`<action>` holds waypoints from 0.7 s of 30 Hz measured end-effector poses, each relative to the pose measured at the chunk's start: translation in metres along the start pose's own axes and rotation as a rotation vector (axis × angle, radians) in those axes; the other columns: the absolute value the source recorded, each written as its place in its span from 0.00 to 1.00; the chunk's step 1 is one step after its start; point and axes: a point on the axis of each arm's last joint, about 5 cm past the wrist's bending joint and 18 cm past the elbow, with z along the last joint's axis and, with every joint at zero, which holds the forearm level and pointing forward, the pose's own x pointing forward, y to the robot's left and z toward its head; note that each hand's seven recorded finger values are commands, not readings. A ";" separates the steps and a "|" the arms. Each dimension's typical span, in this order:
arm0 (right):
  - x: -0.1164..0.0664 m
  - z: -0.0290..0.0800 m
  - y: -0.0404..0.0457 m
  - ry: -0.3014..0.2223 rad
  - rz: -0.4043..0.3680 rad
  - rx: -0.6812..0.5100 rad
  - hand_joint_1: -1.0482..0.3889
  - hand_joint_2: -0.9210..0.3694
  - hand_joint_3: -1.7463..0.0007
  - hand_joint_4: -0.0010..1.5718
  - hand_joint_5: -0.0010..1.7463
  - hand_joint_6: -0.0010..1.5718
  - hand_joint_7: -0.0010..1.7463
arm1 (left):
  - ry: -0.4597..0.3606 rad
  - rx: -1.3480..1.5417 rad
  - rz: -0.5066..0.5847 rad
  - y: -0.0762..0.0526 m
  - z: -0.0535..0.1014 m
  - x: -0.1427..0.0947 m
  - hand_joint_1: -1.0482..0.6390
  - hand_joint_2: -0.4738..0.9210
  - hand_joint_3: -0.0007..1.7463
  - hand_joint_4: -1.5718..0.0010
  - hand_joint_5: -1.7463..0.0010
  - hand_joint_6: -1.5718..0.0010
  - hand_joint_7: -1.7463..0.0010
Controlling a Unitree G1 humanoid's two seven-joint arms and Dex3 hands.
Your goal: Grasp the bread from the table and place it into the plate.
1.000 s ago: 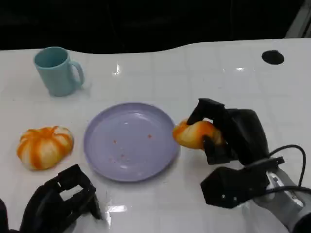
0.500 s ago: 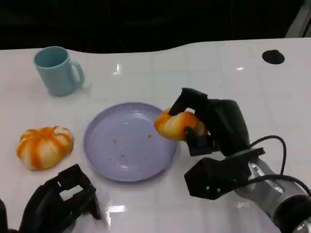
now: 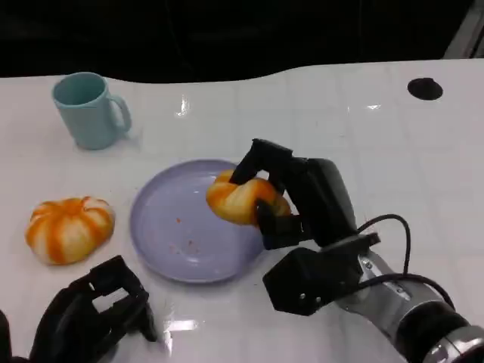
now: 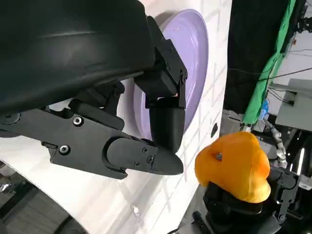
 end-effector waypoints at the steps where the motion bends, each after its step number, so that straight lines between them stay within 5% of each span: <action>1: 0.000 0.001 0.0017 0.004 0.005 0.007 0.46 0.57 0.00 0.70 1.00 0.53 1.00 | 0.000 0.000 0.000 0.000 0.000 0.000 0.32 1.00 0.09 0.49 0.05 0.54 0.20; 14: -0.003 0.007 0.0207 0.044 0.049 0.059 0.61 0.56 0.03 0.59 1.00 0.50 0.92 | -0.002 0.002 0.002 0.000 -0.001 0.001 0.32 1.00 0.10 0.49 0.04 0.54 0.20; 17: -0.003 0.007 0.0226 0.057 0.062 0.047 0.63 0.45 0.19 0.41 0.91 0.42 0.71 | -0.003 0.003 0.002 0.000 -0.001 0.001 0.32 1.00 0.10 0.50 0.04 0.54 0.20; 18: -0.002 0.007 0.0231 0.064 0.072 0.034 0.62 0.42 0.26 0.31 0.75 0.37 0.56 | -0.003 0.003 0.002 0.000 -0.001 0.001 0.33 1.00 0.10 0.50 0.04 0.54 0.20; 21: 0.002 0.006 0.0232 0.090 0.139 -0.021 0.57 0.34 0.45 0.13 0.45 0.27 0.26 | -0.004 0.003 0.002 0.000 -0.001 0.001 0.32 1.00 0.10 0.50 0.04 0.54 0.20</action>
